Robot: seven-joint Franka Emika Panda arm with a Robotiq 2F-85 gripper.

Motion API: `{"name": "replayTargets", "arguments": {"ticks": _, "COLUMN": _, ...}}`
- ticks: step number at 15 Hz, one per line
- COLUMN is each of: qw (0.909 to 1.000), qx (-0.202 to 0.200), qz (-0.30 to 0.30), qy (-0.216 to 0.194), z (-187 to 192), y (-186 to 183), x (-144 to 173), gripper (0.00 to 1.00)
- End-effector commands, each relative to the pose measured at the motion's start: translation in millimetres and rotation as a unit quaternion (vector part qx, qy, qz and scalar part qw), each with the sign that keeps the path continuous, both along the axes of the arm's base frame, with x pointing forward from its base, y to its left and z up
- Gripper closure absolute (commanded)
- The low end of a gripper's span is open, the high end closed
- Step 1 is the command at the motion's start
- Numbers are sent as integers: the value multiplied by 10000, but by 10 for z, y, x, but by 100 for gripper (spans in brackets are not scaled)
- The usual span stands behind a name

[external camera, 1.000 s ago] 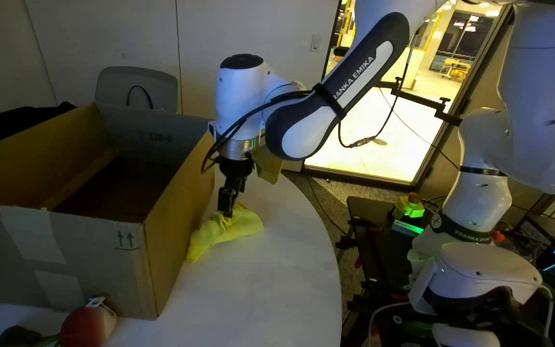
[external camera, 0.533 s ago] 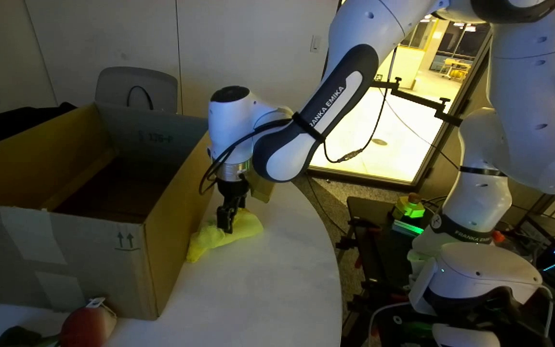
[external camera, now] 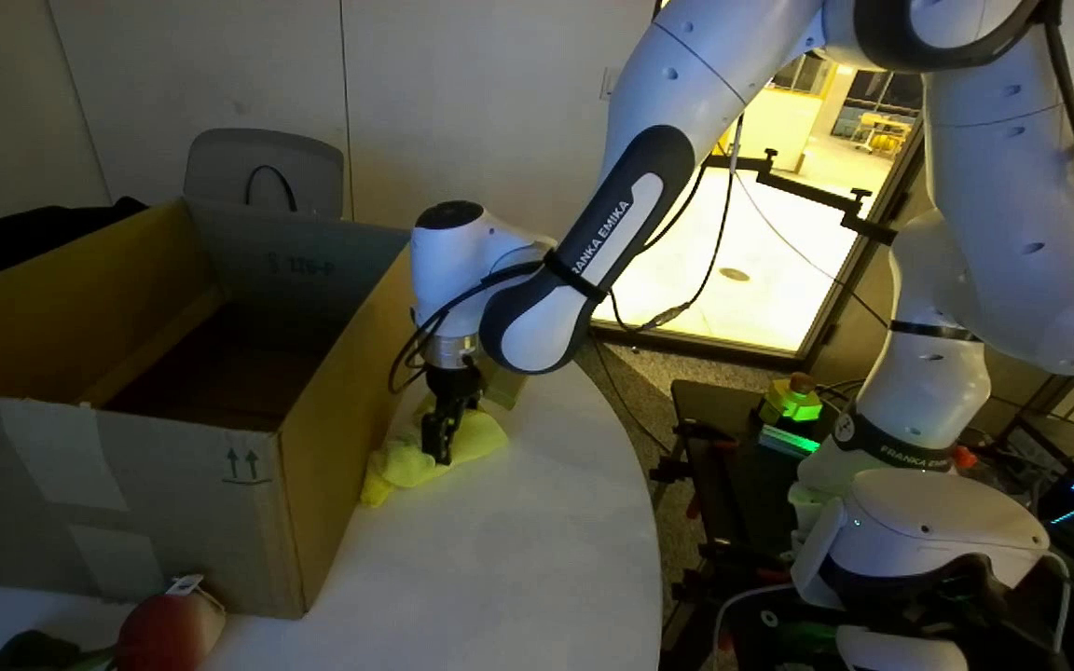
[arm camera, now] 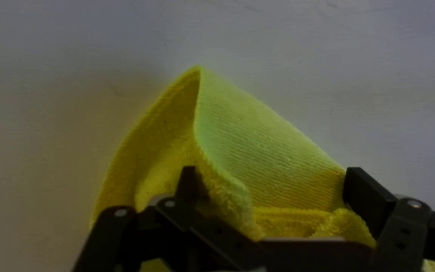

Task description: Pick up the marker and wrap it on the cloth, the pick up the cloth and put it in the box

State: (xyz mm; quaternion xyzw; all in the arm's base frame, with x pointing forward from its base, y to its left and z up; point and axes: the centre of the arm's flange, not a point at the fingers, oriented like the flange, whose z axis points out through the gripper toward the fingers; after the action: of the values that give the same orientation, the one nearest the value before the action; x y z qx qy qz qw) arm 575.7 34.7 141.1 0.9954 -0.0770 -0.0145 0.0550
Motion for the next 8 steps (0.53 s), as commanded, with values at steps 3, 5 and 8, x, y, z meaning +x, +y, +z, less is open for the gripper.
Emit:
{"name": "replayTargets", "arguments": {"ticks": 3, "qw": 9997, "qx": 214, "qz": -60, "qy": -101, "z": -228, "y": -196, "x": 138, "gripper": 0}}
{"name": "replayTargets", "arguments": {"ticks": 5, "qw": 9996, "qx": 269, "qz": -65, "qy": -70, "z": -286, "y": -226, "x": 178, "gripper": 0}}
{"name": "replayTargets", "arguments": {"ticks": 8, "qw": 9993, "qx": 377, "qz": -63, "qy": 27, "z": -414, "y": -269, "x": 207, "gripper": 0}}
